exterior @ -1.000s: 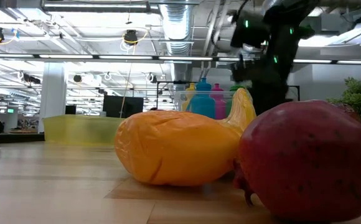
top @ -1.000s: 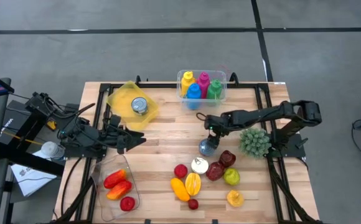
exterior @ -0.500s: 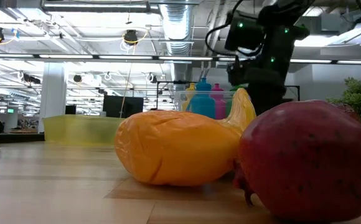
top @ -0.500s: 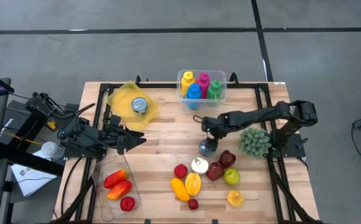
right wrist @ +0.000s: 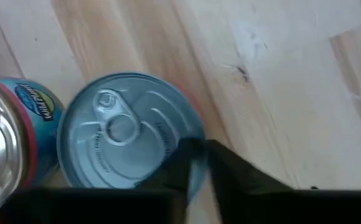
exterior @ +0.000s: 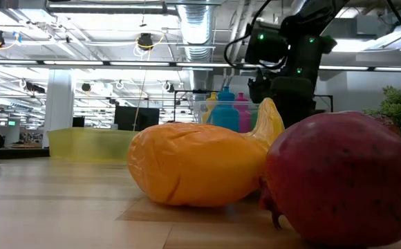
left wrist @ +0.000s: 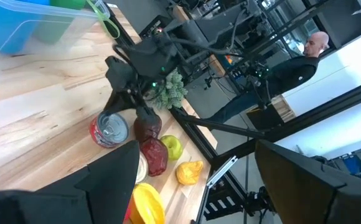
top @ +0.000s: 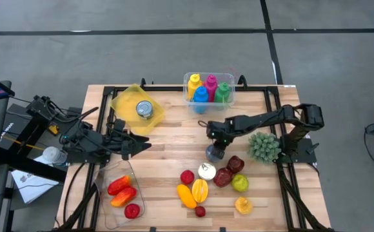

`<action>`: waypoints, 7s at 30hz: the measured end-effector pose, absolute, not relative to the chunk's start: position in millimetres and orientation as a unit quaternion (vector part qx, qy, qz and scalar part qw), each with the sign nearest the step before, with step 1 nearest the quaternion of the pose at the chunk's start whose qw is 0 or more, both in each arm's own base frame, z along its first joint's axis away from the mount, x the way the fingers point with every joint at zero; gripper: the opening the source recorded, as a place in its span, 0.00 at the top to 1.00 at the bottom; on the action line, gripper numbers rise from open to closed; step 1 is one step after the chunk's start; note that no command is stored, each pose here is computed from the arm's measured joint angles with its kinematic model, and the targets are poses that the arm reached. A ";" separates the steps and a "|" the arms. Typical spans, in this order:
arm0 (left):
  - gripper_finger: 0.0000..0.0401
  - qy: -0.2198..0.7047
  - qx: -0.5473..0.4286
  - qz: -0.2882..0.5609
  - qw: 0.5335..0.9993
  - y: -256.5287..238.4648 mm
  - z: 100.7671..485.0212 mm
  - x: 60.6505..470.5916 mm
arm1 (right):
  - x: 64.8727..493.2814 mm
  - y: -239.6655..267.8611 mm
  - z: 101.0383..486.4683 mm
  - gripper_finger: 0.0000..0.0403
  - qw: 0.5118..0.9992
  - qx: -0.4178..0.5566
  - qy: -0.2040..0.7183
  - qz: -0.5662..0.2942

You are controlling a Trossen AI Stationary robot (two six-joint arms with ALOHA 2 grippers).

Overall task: Pick & Place Food Item
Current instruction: Put the red tuna can into the yellow bin

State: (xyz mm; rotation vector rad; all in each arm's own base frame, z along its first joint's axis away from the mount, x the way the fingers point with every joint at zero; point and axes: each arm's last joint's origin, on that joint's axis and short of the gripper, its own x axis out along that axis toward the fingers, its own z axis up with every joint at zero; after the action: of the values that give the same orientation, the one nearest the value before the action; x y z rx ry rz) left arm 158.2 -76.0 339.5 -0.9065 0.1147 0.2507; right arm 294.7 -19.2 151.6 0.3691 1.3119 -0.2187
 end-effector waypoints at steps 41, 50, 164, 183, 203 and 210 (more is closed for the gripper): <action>0.23 0.263 -0.297 0.188 0.899 -21.9 267.0 247.3 | 322.0 -51.1 203.2 1.00 0.834 0.188 0.495 -0.156; 0.23 0.263 -0.337 0.157 0.890 15.0 244.9 281.6 | 331.4 -52.5 221.2 1.00 0.851 0.183 0.470 -0.149; 0.68 -0.186 -0.475 0.556 0.656 109.5 211.1 96.3 | 255.7 -23.0 375.8 0.83 0.938 0.084 0.305 -0.145; 0.68 -0.132 -0.514 0.620 0.578 101.7 163.9 84.2 | 255.7 -23.8 375.6 0.83 0.937 0.083 0.305 -0.146; 0.62 -0.157 -0.535 0.610 0.563 97.8 137.3 80.4 | 255.7 -24.5 375.4 0.83 0.937 0.075 0.305 -0.156; 0.49 -0.171 -0.531 0.597 0.577 99.5 141.1 82.4 | 255.7 -24.5 375.5 0.83 0.938 0.064 0.306 -0.152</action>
State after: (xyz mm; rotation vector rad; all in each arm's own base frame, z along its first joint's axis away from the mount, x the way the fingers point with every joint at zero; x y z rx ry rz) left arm 82.4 99.5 141.1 -1.2419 -0.4006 1.3980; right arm 255.7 -24.5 375.5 0.1305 0.6259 -0.3108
